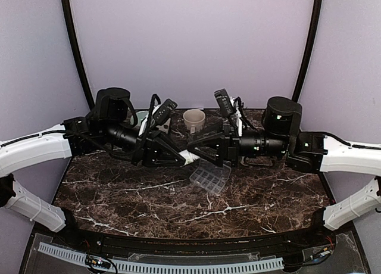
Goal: Sort the pills into containers
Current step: Unscrew the lid of the pill bottle.
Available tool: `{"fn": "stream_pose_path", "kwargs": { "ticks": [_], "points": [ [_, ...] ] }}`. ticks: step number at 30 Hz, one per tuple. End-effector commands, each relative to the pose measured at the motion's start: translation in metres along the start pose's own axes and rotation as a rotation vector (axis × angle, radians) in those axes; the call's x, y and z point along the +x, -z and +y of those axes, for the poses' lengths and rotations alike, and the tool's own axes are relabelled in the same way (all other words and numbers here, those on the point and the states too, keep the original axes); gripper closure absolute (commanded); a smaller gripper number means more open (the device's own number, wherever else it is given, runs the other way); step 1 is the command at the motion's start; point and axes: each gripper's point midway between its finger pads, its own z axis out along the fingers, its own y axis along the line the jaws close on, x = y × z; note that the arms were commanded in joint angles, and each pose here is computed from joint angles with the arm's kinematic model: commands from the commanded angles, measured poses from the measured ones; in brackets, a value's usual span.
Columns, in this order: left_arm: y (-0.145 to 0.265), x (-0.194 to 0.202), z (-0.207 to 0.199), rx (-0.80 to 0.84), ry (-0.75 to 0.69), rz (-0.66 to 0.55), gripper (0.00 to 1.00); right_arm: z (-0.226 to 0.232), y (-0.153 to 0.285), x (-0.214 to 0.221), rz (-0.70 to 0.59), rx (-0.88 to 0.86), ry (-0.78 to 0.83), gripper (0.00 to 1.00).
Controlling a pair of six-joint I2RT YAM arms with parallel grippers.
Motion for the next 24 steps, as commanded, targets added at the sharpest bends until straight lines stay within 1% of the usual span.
{"fn": "stream_pose_path", "kwargs": {
  "ticks": [1,3,6,11,14,19,24],
  "points": [
    [0.002,-0.012,-0.007,0.009,-0.067,-0.021,1.0,0.005,0.011,-0.027,-0.107,0.0,-0.004,0.43],
    [0.002,-0.013,-0.005,-0.01,-0.077,-0.023,1.0,0.003,0.014,-0.031,-0.123,0.019,-0.018,0.41],
    [0.004,-0.014,0.002,-0.063,-0.104,-0.032,1.0,-0.009,0.021,-0.037,-0.156,0.092,-0.08,0.39],
    [0.014,-0.017,0.024,-0.239,-0.189,-0.063,1.0,-0.039,0.034,-0.041,-0.206,0.229,-0.286,0.37],
    [0.02,-0.016,0.036,-0.328,-0.245,-0.069,1.0,-0.054,0.032,-0.031,-0.179,0.285,-0.415,0.37],
    [0.02,-0.012,0.056,-0.447,-0.336,-0.044,1.0,-0.066,0.026,-0.011,-0.11,0.353,-0.564,0.37],
    [0.017,-0.008,0.067,-0.501,-0.388,-0.017,1.0,-0.064,0.025,-0.014,-0.108,0.344,-0.605,0.38]
  ]
}}
